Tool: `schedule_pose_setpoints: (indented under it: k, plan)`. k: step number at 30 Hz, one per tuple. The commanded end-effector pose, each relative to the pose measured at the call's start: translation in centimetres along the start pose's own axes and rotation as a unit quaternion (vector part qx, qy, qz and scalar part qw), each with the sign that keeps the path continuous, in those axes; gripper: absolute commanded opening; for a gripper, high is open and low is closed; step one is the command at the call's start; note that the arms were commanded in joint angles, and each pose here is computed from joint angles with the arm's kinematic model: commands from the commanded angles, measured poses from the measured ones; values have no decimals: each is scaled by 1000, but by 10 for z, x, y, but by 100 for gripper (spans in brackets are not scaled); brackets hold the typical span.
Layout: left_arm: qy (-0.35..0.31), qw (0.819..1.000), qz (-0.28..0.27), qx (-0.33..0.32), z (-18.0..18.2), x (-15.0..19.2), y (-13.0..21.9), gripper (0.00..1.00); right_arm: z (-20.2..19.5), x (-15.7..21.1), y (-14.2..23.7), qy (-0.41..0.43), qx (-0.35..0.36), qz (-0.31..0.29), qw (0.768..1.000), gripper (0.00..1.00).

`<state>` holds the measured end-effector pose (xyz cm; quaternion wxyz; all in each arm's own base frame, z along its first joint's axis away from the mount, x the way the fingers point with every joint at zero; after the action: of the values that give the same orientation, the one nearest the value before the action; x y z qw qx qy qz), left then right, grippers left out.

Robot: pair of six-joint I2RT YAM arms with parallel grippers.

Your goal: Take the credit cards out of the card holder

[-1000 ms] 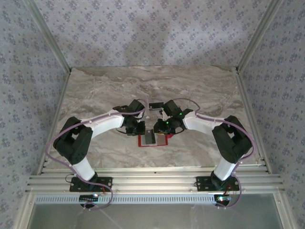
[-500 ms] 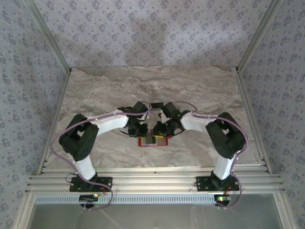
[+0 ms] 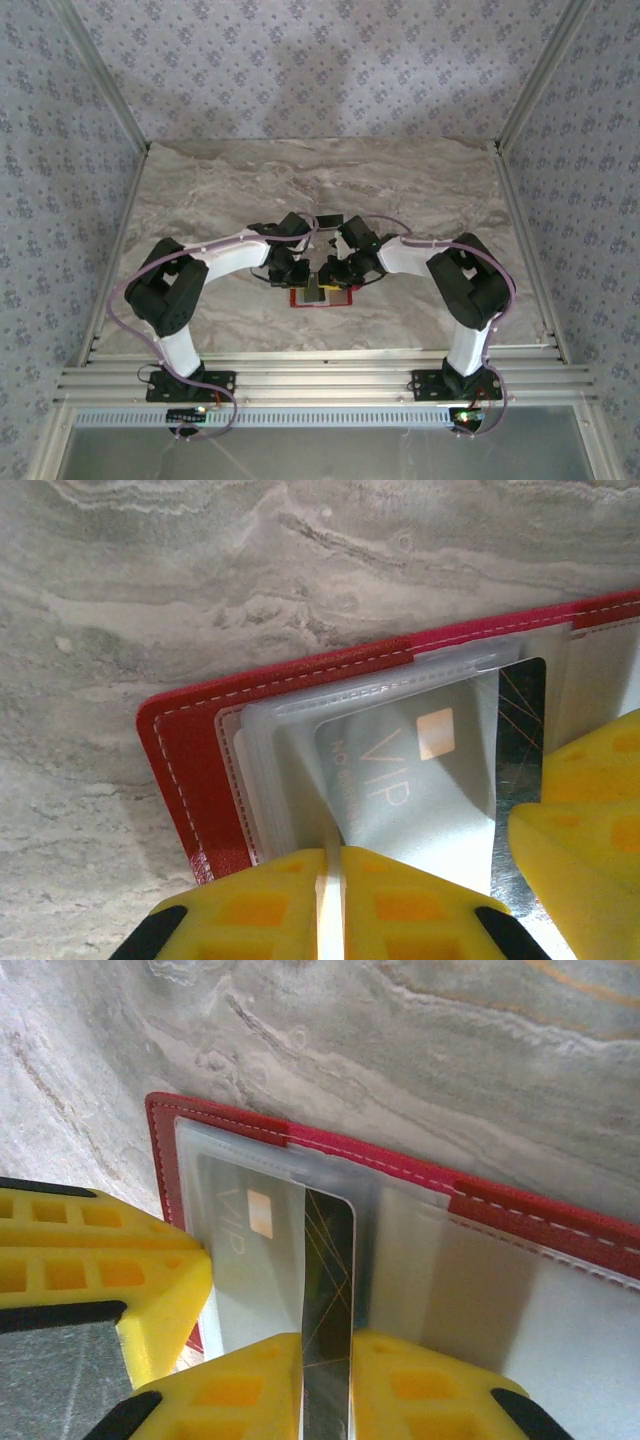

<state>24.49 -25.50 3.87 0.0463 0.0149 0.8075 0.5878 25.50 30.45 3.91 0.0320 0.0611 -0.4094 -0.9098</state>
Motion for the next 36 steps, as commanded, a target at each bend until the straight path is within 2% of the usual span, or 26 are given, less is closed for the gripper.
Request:
schedule_pose_setpoints:
  k: [1, 8, 12, 19, 28, 36]
  plan:
    - [-3, 999, 27, -35, 14, 10, -10, 13, 3, 2, -2, -5, -18, 7, 1000, 21]
    - [-6, 999, 30, -44, 16, 11, -9, 12, -7, 5, -12, -20, -22, 15, 999, 21]
    - [-7, 998, 30, -46, 16, 11, -9, 12, -4, 4, -10, -22, -28, 8, 999, 16]
    - [-6, 998, 28, -49, 17, 11, -8, 12, -10, 3, 10, -25, -10, -18, 999, 9]
    - [-9, 999, 13, -45, 15, 6, -4, 13, -26, 6, 32, -31, 13, -35, 999, 7]
    - [-15, 1000, -22, -1, -4, -6, 13, 19, -17, -2, 66, 36, 38, -78, 996, 5]
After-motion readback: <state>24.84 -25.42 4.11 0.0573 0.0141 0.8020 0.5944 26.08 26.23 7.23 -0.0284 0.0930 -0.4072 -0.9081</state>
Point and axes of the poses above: each hand's point on the last joint's axis, 136 mm out from that joint toward the fingers, its own y axis back along the fingers, its own z axis along the line the jaws close on, x = y × z, the point moved 1 cm from there along y, back along the fingers, and after that the axes turned 2 degrees about y, right-handed, at the moved point
